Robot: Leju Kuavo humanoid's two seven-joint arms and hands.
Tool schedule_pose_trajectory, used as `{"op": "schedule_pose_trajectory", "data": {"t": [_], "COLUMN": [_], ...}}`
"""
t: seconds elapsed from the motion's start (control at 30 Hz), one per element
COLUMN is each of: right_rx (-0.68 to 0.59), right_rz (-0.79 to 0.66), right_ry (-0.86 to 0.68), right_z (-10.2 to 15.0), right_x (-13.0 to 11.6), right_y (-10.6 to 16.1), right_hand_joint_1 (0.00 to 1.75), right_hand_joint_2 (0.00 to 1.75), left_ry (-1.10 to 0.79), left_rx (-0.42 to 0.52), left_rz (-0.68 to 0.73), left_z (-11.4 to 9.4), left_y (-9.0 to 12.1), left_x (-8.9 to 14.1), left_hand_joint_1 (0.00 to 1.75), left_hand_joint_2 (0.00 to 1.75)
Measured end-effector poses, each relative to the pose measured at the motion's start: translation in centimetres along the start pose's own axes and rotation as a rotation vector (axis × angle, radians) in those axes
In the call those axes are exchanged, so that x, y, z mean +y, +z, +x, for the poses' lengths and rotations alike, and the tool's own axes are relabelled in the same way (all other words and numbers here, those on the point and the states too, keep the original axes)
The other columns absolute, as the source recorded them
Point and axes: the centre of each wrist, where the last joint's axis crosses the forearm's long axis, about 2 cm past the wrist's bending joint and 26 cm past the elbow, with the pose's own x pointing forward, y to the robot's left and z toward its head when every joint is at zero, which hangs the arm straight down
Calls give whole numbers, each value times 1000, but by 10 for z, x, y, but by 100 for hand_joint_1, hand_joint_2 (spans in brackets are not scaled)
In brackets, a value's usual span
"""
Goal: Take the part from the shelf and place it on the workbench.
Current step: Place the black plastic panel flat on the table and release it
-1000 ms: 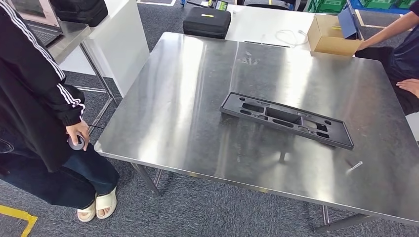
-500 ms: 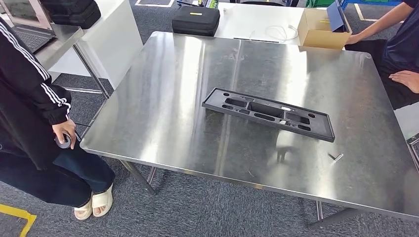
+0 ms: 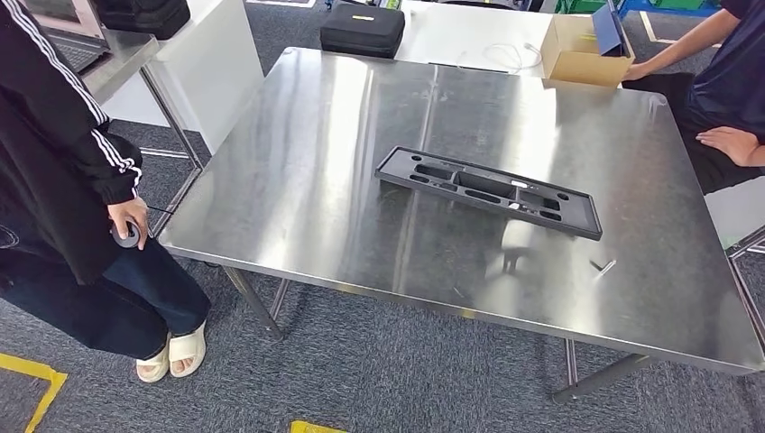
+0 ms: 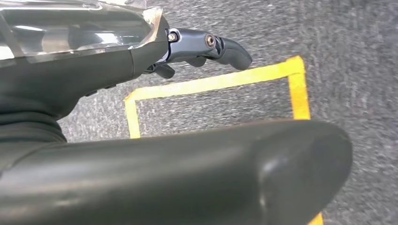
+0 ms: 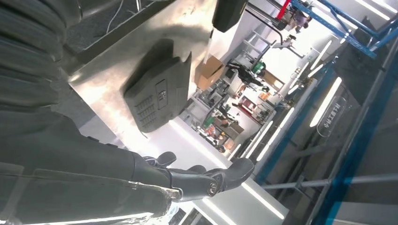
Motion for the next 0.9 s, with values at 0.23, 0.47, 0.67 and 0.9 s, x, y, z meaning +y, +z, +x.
{"op": "schedule_pose_trajectory", "data": {"t": [0.23,0.47,0.67,0.9], "right_rx": [17,16,57,132], "right_rz": [-1,0,-5,25], "right_ry": [-11,-11,-7,28], "right_z": [-4,-6,-28,-64], "right_x": [13,14,6,9], "right_y": [11,12,30,88], "right_hand_joint_1": [0,0,0,0], "right_hand_joint_2": [175,175,175,175], "left_ry": [3,4,0,11], "left_rx": [-2,0,-10,-11], "left_rz": [3,1,2,3], "left_z": [-1,-2,1,3], "left_y": [0,1,-1,-1], "left_x": [1,0,2,0], "left_hand_joint_1": [0,0,0,0], "left_hand_joint_2": [0,0,0,0]}}
